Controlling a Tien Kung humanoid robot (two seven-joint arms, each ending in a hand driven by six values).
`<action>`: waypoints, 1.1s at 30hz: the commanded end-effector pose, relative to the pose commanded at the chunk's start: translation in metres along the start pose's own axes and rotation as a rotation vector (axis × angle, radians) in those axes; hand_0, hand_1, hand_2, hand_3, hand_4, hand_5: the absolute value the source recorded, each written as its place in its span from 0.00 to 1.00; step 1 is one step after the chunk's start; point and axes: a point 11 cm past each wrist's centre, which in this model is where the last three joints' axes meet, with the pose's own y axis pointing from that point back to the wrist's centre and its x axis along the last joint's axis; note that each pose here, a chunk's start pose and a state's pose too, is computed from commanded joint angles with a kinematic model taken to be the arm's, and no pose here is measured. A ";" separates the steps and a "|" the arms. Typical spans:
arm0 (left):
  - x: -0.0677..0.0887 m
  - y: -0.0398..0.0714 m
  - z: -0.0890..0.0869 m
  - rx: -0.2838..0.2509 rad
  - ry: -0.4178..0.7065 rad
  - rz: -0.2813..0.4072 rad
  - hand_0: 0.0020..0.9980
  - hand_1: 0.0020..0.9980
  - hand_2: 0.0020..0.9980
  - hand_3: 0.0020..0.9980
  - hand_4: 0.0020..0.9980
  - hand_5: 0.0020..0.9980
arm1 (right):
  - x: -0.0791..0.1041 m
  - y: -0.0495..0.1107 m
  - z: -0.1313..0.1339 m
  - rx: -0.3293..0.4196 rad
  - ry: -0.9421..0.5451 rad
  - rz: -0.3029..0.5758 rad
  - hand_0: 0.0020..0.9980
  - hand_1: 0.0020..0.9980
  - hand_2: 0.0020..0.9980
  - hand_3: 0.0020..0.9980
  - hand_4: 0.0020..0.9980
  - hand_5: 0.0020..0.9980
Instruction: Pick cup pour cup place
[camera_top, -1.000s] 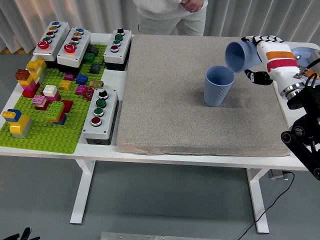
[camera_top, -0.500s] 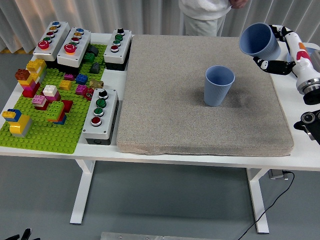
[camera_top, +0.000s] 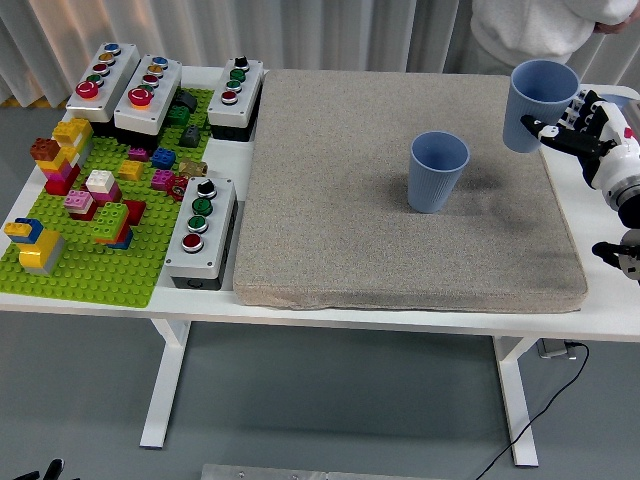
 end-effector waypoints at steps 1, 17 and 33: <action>0.000 0.000 0.000 -0.001 -0.001 -0.001 0.69 0.71 0.73 0.65 0.49 0.98 | -0.001 0.001 0.002 -0.006 -0.044 0.002 0.87 0.66 0.51 0.55 0.70 0.13; -0.003 0.000 0.002 -0.004 -0.001 -0.005 0.69 0.71 0.73 0.65 0.49 0.98 | -0.002 0.004 0.017 -0.028 -0.058 0.015 0.87 0.66 0.51 0.56 0.70 0.14; -0.006 0.000 0.003 -0.005 -0.013 -0.010 0.69 0.71 0.73 0.65 0.49 0.98 | 0.003 0.015 0.063 -0.076 0.027 0.072 0.86 0.66 0.51 0.55 0.70 0.14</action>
